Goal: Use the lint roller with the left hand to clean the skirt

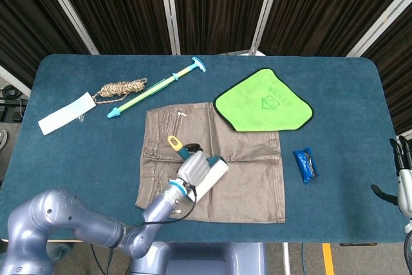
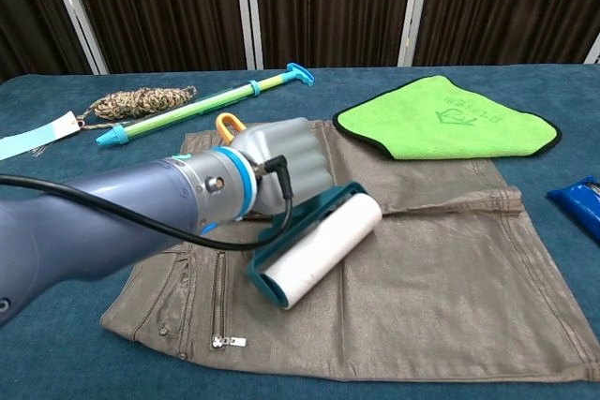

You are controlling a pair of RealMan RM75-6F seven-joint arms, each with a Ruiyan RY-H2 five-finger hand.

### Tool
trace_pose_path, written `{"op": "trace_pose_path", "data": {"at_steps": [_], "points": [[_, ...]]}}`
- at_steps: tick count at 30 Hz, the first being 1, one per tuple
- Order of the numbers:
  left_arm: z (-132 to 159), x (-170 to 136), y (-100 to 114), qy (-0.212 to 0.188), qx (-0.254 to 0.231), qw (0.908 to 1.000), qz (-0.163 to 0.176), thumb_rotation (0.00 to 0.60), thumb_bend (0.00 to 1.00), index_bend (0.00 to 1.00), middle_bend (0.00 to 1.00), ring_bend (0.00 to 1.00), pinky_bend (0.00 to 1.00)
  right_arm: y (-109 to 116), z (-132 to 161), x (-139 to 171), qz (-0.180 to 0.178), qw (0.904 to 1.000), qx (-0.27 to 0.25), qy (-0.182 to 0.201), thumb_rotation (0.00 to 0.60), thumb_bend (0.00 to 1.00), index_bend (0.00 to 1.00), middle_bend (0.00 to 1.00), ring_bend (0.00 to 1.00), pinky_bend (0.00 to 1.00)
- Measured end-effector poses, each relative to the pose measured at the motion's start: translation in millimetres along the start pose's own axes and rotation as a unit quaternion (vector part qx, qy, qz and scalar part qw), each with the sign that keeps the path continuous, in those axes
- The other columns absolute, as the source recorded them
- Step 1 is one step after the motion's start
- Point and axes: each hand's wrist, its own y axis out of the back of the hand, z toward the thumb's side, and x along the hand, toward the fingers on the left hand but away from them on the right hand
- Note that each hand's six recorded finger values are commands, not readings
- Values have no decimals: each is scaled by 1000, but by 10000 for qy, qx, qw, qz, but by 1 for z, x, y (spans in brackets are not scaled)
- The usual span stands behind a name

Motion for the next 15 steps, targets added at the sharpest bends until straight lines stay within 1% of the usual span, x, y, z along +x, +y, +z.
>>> {"op": "trace_pose_path", "data": {"at_steps": [2,7,10,15], "points": [[-10,0,-10,103,57,9999,-107,600,1000,693,525,412,503,0,0,0,6,10000,6,6,600,0,0,0,0,0],[-42,-5,-47,381,80,9981,-471,600,1000,692,525,412,504,-2,3,0,20,10000,33,39,600,0,0,0,0,0],[-54,-9,-70,470,91,9967,-661,600,1000,692,525,412,504,-1,5,1,9,10000,43,59,600,0,0,0,0,0],[-68,-17,-101,564,65,9942,-913,600,1000,692,525,412,504,0,6,2,-23,10000,59,61,600,0,0,0,0,0]]}}
